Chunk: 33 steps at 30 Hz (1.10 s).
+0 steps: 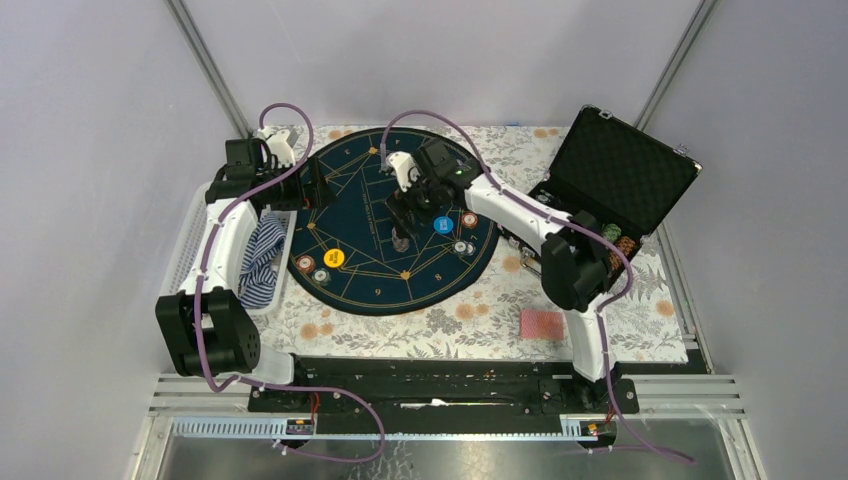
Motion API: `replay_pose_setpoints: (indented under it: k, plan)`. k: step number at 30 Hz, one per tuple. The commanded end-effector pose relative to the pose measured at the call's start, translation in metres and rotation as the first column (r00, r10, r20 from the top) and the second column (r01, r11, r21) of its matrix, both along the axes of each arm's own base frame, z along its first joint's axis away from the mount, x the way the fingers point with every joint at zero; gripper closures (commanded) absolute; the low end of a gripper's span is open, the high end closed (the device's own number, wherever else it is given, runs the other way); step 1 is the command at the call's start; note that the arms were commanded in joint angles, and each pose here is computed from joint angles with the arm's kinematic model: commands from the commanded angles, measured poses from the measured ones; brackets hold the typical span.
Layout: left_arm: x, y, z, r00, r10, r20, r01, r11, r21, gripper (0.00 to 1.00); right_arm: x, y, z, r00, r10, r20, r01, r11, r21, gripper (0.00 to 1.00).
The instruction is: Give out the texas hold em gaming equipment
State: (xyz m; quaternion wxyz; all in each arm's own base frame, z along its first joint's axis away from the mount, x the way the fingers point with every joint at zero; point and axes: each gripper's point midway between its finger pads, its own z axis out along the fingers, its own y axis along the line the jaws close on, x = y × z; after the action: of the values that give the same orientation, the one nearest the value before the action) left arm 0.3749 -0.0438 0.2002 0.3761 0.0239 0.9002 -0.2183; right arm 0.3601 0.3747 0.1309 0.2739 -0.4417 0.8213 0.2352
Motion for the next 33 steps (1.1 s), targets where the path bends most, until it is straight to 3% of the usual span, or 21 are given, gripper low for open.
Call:
replay_pose_setpoints:
  k: [1, 13, 17, 23, 27, 33]
  plan:
    - [0.003, 0.000, 0.019, 0.998, -0.009, 0.066, 0.010, 1.000, -0.011, 0.01, 0.003, 0.011, -0.017, 1.000, -0.023, -0.004, 0.022, 0.999, -0.034, 0.05]
    - [0.004, 0.000, 0.016, 0.998, -0.012, 0.056, 0.014, 1.000, -0.023, 0.01, 0.006, 0.031, -0.054, 1.000, 0.003, -0.014, -0.004, 0.996, -0.087, 0.17]
    - [0.005, 0.000, 0.016, 0.998, -0.014, 0.058, 0.016, 1.000, -0.023, 0.01, 0.010, 0.033, -0.056, 1.000, -0.003, -0.006, 0.003, 0.995, -0.095, 0.29]
    - [0.005, 0.001, 0.016, 0.998, -0.010, 0.056, 0.012, 1.000, -0.022, 0.01, 0.006, 0.032, -0.040, 1.000, 0.005, 0.000, -0.005, 0.996, -0.084, 0.57]
    - [0.005, 0.001, 0.016, 0.998, -0.011, 0.056, 0.012, 1.000, -0.022, 0.01, 0.001, 0.026, -0.019, 1.000, 0.011, 0.024, -0.009, 0.997, -0.071, 0.65]
    - [0.004, 0.001, 0.018, 0.998, -0.011, 0.063, 0.012, 1.000, -0.022, 0.01, -0.018, 0.000, 0.013, 0.997, 0.025, 0.071, -0.020, 0.997, -0.076, 0.69]
